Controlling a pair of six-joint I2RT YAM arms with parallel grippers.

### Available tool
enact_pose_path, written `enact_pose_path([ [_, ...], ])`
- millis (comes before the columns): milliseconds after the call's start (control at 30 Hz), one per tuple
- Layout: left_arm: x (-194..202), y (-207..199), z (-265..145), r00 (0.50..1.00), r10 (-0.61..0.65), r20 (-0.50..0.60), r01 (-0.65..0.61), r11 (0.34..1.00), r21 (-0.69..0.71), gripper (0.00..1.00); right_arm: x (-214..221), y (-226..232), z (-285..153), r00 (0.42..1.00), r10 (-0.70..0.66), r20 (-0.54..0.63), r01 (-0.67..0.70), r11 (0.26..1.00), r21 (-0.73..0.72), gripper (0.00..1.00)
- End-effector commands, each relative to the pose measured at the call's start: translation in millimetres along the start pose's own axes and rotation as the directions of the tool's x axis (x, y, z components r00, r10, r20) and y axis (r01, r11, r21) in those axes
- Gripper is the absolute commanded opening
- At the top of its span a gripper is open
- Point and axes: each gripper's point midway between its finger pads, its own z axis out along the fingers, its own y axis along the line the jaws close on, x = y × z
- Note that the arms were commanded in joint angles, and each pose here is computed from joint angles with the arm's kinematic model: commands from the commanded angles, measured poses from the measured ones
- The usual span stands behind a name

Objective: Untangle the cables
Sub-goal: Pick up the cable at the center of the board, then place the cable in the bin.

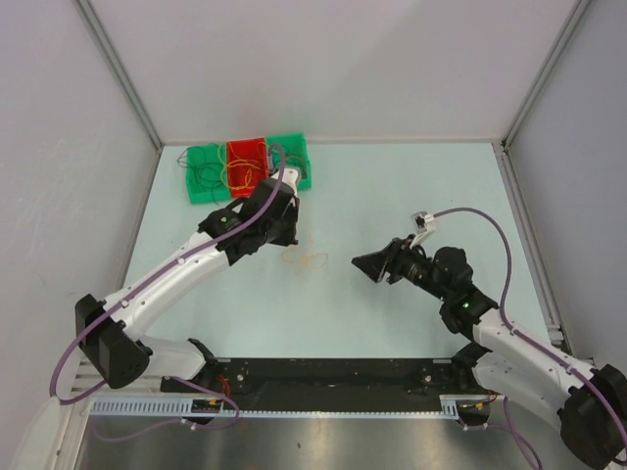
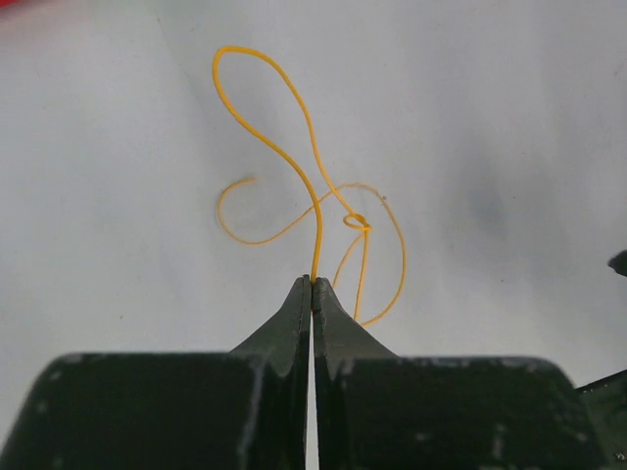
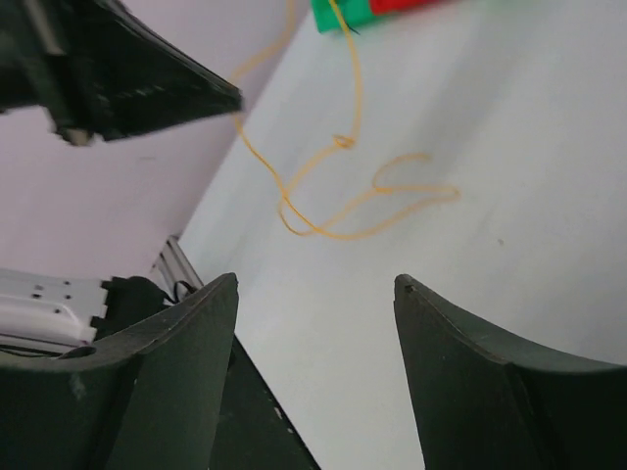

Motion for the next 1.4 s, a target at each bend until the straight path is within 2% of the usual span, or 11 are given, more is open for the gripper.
enact_pose_path([
  [0, -14, -16, -11, 0.999, -0.018, 0.044, 0.015, 0.997, 0.076, 0.0, -39, 43, 4, 0.997, -0.007, 0.074, 0.012, 0.998, -0.068, 0.7],
  [200, -9, -24, -15, 0.999, -0.02, 0.039, 0.016, 0.994, 0.107, 0.0, -21, 33, 39, 0.998, 0.064, -0.021, -0.064, 0.998, -0.007, 0.68],
  [500, 2, -26, -26, 0.998, -0.047, 0.048, 0.04, 0.99, 0.136, 0.0, -7, 42, 82, 0.992, 0.111, -0.067, -0.111, 0.994, 0.006, 0.68],
  [700, 9, -28, -28, 0.997, -0.054, 0.047, 0.045, 0.986, 0.158, 0.0, -4, 57, 97, 0.99, 0.114, -0.081, -0.116, 0.993, -0.017, 0.66],
  [900, 9, -28, -34, 0.996, -0.055, 0.065, 0.042, 0.983, 0.177, 0.0, 17, 63, 114, 0.983, 0.126, -0.134, -0.127, 0.992, -0.001, 0.64],
  [1000, 8, -27, -39, 0.995, -0.059, 0.082, 0.043, 0.982, 0.184, 0.0, 27, 61, 120, 0.98, 0.127, -0.154, -0.124, 0.992, 0.025, 0.49],
  [1033, 8, -26, -42, 0.995, -0.055, 0.088, 0.038, 0.982, 0.186, 0.0, 27, 62, 121, 0.98, 0.125, -0.153, -0.122, 0.992, 0.027, 0.34],
  [1100, 7, -23, -47, 0.994, -0.051, 0.1, 0.032, 0.982, 0.186, 0.0, 28, 57, 121, 0.981, 0.121, -0.154, -0.114, 0.992, 0.051, 0.22],
  [1133, 9, -21, -48, 0.994, -0.045, 0.098, 0.027, 0.983, 0.181, 0.0, 21, 59, 121, 0.985, 0.1, -0.143, -0.093, 0.994, 0.052, 0.14],
  [1233, 13, -12, -53, 0.994, -0.015, 0.105, -0.001, 0.988, 0.153, 0.0, -5, 67, 116, 0.993, 0.027, -0.115, -0.02, 0.998, 0.063, 0.04],
  [1367, 17, 5, -59, 0.993, 0.012, 0.121, -0.023, 0.995, 0.097, 0.0, -45, 87, 97, 0.992, -0.101, -0.072, 0.104, 0.993, 0.05, 0.02],
])
